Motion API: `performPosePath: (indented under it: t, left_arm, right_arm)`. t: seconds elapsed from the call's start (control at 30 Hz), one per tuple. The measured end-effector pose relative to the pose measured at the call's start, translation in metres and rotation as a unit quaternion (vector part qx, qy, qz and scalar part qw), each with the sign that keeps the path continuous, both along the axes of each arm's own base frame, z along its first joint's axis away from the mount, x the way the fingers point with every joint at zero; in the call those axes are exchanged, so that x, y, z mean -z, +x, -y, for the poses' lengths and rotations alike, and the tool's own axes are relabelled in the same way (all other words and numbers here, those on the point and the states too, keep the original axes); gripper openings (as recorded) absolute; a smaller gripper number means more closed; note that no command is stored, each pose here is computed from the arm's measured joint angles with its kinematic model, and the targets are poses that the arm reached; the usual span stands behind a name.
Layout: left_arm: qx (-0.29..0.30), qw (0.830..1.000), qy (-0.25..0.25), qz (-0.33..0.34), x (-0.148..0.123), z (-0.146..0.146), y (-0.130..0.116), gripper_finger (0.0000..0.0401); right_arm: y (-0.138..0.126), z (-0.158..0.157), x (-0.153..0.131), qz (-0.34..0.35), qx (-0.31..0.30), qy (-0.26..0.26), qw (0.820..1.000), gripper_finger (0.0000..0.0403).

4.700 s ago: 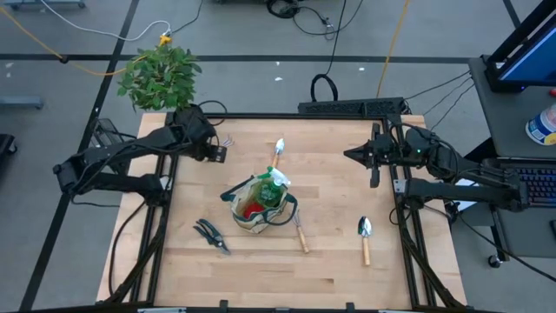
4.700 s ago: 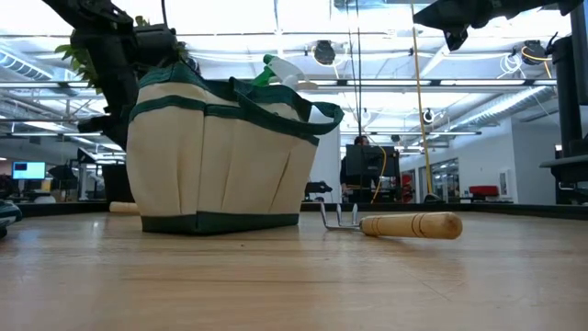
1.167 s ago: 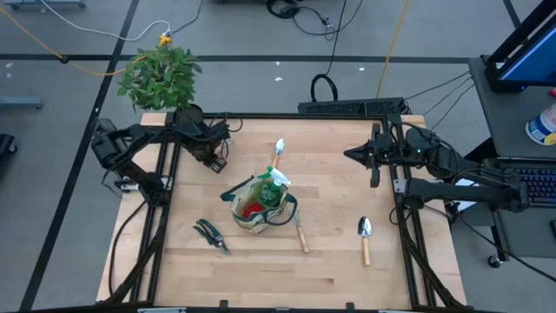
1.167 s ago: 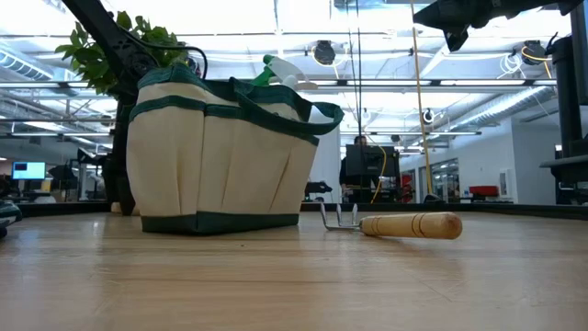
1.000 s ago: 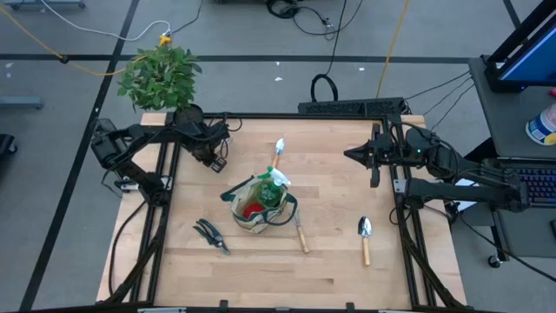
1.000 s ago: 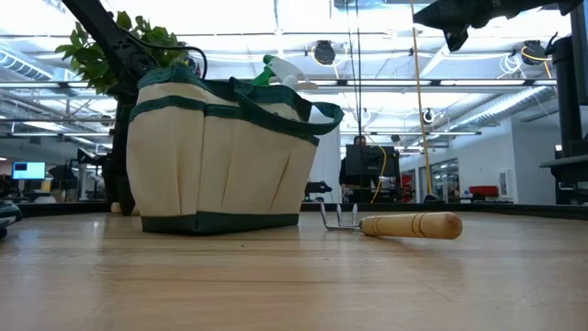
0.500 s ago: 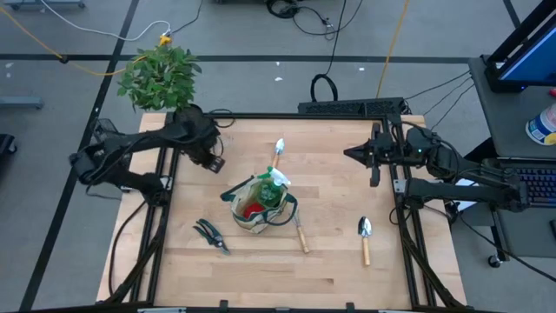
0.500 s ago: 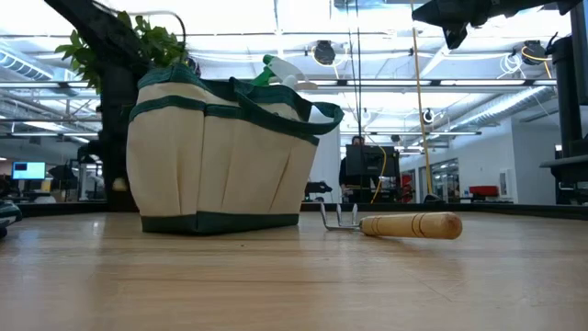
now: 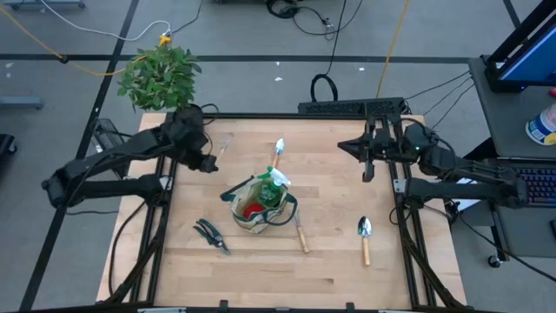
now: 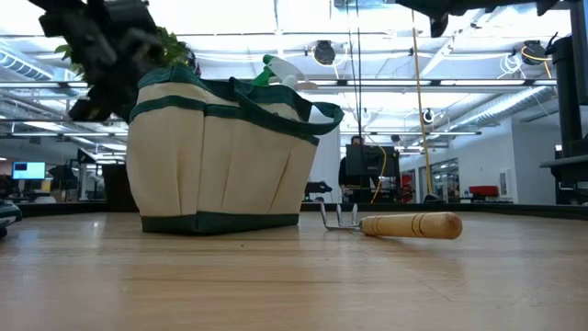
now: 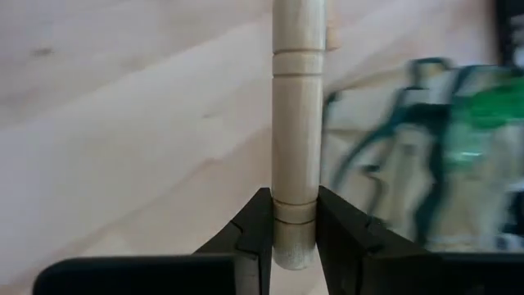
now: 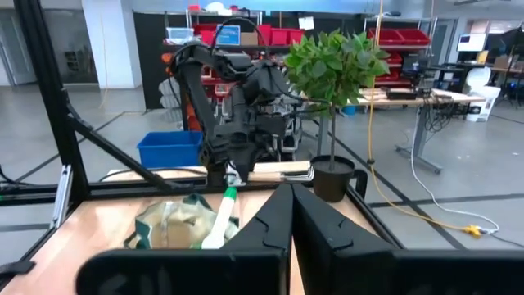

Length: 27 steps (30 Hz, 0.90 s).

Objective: Pick & Place Garden tools in Gardening bag
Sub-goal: Put the brown hand rake into the brown bag

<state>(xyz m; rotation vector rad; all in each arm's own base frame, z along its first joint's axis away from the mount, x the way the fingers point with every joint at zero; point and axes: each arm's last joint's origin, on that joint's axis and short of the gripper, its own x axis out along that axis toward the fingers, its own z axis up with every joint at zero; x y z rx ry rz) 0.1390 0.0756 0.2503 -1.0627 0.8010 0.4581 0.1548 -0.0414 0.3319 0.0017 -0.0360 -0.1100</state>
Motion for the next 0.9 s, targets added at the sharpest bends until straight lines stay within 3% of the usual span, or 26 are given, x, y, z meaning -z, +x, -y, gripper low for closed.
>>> performPosePath:
  t: [0.23,0.5,0.9]
  left_arm:
    - [0.024,0.993,-0.007,0.119,-0.022,0.016,0.009,0.0069]
    - [0.061,0.976,-0.029,0.207,-0.040,0.037,0.023,0.0069]
    - [0.090,0.945,-0.052,0.309,-0.062,0.065,0.037,0.0069]
  right_arm:
    - [0.028,0.001,0.003,0.016,-0.018,-0.048,0.999,0.0000]
    - [0.059,-0.014,0.005,0.063,-0.054,-0.109,0.991,0.0000]
    - [0.111,-0.050,-0.011,0.015,-0.054,-0.194,0.979,0.0000]
